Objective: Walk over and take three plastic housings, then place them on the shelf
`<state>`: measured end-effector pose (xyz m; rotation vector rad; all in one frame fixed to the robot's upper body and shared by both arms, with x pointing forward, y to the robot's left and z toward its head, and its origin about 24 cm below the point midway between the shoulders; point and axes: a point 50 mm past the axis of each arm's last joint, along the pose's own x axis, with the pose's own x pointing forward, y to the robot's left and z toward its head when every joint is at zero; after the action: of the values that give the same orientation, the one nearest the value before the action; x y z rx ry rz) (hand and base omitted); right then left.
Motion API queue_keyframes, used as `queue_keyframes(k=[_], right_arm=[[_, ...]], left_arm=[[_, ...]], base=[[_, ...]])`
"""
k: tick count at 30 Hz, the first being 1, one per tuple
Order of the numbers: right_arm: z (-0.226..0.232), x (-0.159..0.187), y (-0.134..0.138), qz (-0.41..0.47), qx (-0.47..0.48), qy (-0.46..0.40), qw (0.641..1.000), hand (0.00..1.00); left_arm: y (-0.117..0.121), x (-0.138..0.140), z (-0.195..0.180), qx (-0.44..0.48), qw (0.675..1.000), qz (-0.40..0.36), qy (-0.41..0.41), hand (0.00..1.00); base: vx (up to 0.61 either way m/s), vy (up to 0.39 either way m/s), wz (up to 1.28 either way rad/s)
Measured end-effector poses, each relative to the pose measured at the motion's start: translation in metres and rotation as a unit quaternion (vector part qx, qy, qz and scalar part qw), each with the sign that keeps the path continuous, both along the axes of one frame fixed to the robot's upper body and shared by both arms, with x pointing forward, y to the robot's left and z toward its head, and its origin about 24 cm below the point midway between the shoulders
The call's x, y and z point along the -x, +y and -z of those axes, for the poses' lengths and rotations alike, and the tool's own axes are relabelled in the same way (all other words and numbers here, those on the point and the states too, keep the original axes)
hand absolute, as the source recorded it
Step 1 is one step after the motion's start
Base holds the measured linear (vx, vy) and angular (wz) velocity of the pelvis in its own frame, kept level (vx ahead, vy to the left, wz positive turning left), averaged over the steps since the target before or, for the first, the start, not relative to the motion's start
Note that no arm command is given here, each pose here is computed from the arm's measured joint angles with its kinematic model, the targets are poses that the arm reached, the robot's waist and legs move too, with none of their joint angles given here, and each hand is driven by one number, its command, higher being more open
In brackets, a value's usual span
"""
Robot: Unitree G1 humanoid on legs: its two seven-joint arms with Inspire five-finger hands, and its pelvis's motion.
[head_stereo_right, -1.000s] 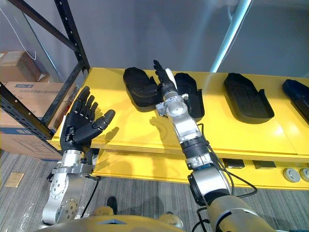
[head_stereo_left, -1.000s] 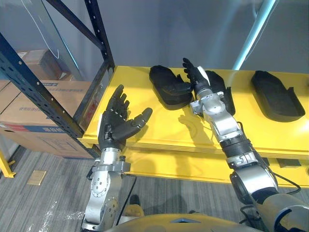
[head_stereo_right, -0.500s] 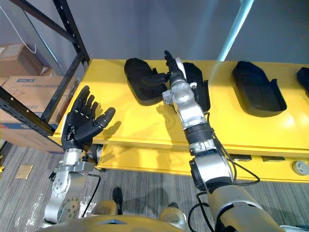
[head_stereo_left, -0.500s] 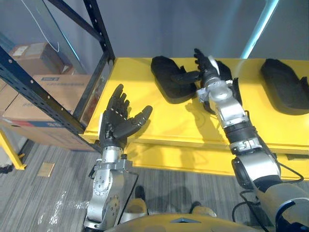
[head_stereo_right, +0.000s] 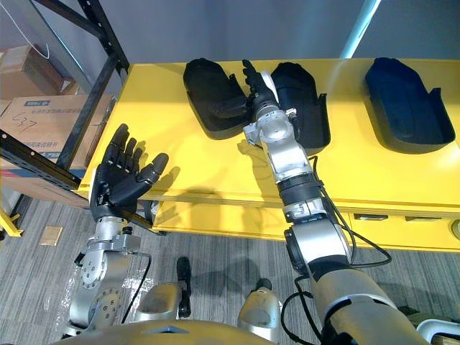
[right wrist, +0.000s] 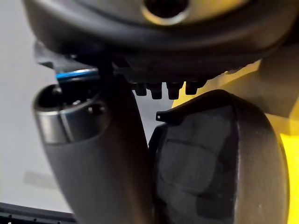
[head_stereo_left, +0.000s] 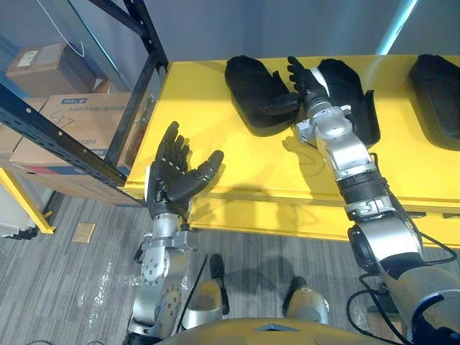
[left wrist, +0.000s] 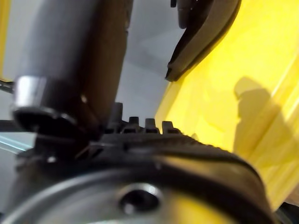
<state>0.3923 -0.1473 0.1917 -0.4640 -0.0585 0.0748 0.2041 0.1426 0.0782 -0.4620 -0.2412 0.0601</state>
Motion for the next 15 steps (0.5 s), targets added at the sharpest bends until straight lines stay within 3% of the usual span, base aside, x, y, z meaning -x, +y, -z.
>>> queue_keyframes(k=[15], right_arm=[[0.0004, -0.0012, 0.0083, -0.053, 0.028, 0.025, 0.998, 1.0]], left_arm=[[0.0, -0.0001, -0.0001, 0.0, 1.0, 0.0, 0.0, 1.0]], base=[[0.0, 0.0, 0.0]])
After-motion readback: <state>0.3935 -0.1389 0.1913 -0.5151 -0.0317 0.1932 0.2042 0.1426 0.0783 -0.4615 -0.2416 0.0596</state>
